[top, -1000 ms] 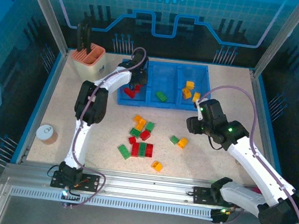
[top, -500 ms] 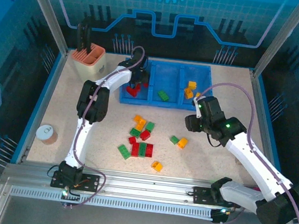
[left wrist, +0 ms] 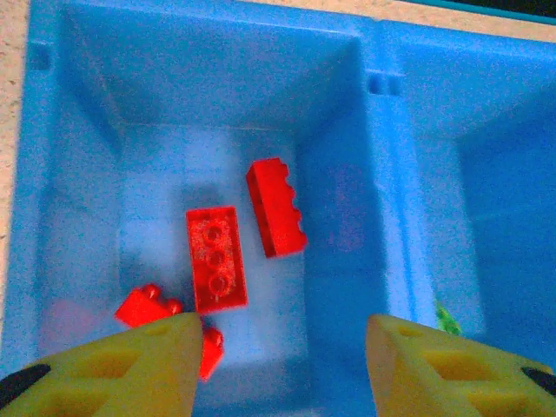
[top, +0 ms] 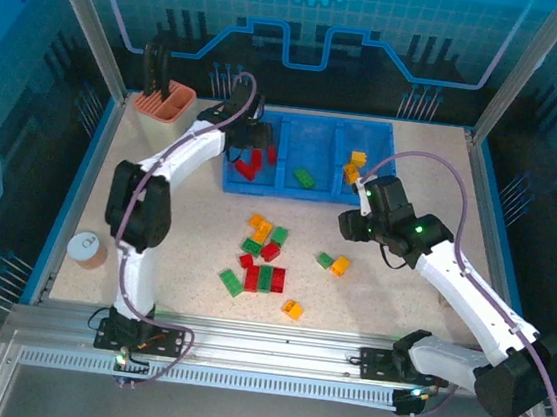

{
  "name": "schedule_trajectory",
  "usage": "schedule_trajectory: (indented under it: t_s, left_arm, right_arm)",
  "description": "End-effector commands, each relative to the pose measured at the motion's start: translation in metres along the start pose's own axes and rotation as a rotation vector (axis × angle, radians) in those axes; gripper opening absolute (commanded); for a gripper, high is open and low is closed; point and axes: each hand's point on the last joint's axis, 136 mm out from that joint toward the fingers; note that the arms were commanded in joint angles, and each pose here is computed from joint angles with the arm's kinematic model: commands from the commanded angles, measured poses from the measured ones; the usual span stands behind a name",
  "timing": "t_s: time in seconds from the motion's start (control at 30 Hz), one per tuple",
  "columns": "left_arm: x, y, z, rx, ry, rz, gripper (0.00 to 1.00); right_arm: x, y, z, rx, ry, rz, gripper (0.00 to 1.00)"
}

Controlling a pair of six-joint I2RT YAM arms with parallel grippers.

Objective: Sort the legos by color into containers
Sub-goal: Pick up the lego from the center of the table.

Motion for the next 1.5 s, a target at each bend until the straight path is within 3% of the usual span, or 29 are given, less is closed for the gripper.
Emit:
schedule_trajectory:
  t_s: [0.0,0.2,0.4,0.63,1.47]
  left_arm:
    - [-0.016,-0.039,-0.023,0.077,-0.013,0.125,0.54]
    - [-0.056,-0.112,-0.049,0.179,-0.103,0.35,0.57]
    - [-0.096,-0.174,-0.058,0.256,-0.207,0.448,0.58]
    - [-0.129,-0.225,-0.049,0.361,-0.237,0.571,0.59]
    - [-0.108,-0.273,-0.021,0.501,-0.113,0.601,0.58]
  right_arm:
    - [0.004,0.007,0.0,-0.021,0.028,0.007,0.55]
    - [0.002,0.011,-0.006,-0.034,0.02,-0.017,0.56]
    - [-0.001,0.011,-0.01,-0.039,0.007,-0.019,0.56]
    - [-0.002,0.007,-0.01,-0.025,0.003,-0.013,0.57]
    - [-0.005,-0.005,0.008,0.029,-0.014,-0.01,0.59]
Point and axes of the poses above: each hand's point on the last joint's axis, 136 mm out from that joint toward the fingers, its own z axis out along the fingers, its own x axis along the line the jaws close on, y = z × x, and after that the axes turned 13 degrees about z, right-handed
